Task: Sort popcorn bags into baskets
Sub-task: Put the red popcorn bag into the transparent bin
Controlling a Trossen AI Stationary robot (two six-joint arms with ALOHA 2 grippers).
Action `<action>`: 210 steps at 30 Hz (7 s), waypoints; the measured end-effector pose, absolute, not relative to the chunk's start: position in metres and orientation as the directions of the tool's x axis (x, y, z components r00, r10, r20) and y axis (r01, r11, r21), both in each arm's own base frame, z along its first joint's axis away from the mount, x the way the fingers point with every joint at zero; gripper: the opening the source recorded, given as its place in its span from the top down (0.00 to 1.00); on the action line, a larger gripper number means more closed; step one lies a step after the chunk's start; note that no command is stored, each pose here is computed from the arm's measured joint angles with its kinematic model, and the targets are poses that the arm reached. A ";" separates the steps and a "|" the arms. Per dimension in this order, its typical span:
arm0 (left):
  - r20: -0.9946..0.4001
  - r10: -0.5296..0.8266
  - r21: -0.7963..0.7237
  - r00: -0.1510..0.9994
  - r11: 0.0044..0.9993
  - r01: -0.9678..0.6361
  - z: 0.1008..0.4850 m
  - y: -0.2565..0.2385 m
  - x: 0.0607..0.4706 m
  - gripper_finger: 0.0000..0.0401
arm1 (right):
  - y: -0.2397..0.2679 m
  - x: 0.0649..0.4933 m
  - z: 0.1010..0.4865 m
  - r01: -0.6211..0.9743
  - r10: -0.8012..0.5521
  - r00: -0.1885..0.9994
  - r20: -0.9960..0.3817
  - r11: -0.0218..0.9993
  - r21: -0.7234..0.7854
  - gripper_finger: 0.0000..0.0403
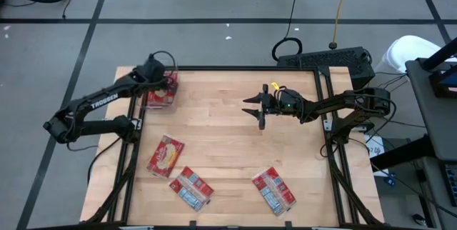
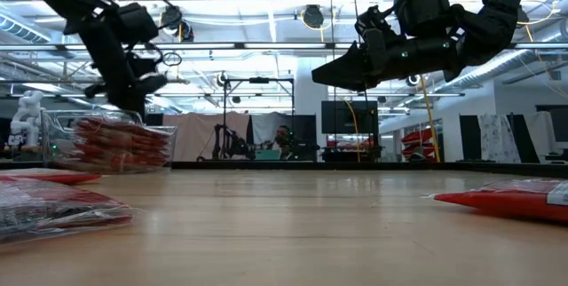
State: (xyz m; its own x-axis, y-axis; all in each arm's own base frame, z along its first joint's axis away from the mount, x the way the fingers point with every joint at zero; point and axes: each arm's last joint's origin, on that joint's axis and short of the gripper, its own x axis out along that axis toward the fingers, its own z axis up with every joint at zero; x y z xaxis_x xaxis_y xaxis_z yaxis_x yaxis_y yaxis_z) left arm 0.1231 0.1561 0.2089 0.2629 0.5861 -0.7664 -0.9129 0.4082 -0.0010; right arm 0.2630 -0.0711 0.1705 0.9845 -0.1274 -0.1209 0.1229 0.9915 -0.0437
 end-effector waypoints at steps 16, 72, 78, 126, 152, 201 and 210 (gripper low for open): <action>-0.776 0.619 0.075 0.123 0.283 -0.956 0.190 0.145 0.113 0.99 | -0.072 0.263 0.170 0.172 -0.177 0.977 -0.122 0.984 -0.052 0.59; -0.312 0.152 -0.167 0.938 0.963 -0.212 0.199 -0.028 0.262 0.94 | 0.135 0.180 0.161 -0.252 0.432 0.648 -0.627 0.899 0.359 0.59; -0.260 0.138 -0.188 0.956 0.964 -0.190 0.195 -0.033 0.270 0.94 | 0.142 0.182 0.139 -0.188 0.291 0.668 -0.685 0.956 0.223 0.59; -0.242 0.175 -0.188 0.954 0.956 -0.223 0.196 -0.043 0.268 0.94 | 0.142 0.171 0.105 -0.317 -0.018 0.620 -0.785 0.909 -0.271 0.32; -0.152 0.140 0.059 0.978 0.989 -0.132 0.179 -0.062 0.308 0.85 | 0.124 0.199 0.119 -0.232 -0.030 0.741 -0.671 0.926 -0.298 1.00; -0.203 0.394 0.279 0.896 0.901 -0.333 0.164 -0.045 0.408 0.87 | 0.031 0.206 0.213 0.178 -0.273 0.906 -0.325 0.940 -0.292 0.89; -0.273 0.369 0.136 0.888 0.929 -0.344 0.217 -0.022 0.386 0.94 | 0.016 0.190 0.205 0.273 -0.323 0.901 -0.290 0.941 -0.199 0.77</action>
